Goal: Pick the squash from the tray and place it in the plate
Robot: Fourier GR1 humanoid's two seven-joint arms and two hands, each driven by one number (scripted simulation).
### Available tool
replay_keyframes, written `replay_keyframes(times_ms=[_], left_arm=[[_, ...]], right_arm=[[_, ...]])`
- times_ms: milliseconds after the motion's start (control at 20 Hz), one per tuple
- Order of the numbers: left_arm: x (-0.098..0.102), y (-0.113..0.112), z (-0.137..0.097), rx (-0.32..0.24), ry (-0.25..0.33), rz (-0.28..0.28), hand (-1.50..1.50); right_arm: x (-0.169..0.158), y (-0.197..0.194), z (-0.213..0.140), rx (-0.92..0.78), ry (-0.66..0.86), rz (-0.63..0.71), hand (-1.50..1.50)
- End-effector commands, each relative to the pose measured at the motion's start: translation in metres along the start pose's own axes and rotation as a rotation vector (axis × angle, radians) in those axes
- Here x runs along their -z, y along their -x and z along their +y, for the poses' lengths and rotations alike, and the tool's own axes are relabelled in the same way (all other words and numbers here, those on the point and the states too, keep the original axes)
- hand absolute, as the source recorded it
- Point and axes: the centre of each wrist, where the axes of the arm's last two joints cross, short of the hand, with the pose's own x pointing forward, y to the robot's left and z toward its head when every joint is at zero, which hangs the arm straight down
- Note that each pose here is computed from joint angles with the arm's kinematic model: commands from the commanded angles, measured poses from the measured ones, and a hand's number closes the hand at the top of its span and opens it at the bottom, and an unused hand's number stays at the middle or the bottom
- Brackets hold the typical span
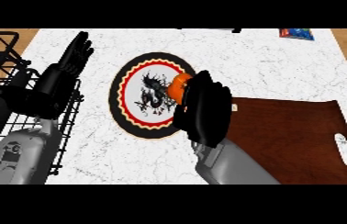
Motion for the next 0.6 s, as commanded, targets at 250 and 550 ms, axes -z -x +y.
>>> replay_keyframes(times_ms=[250,550], left_arm=[[0.007,-0.005,0.007,0.014,0.012,-0.01,0.0],[0.006,-0.004,-0.012,0.008,0.032,-0.035,0.0]], right_arm=[[0.053,-0.011,0.037,0.058,-0.043,0.287,1.5],[0.079,-0.002,0.048,0.176,-0.066,0.336,-1.5]])
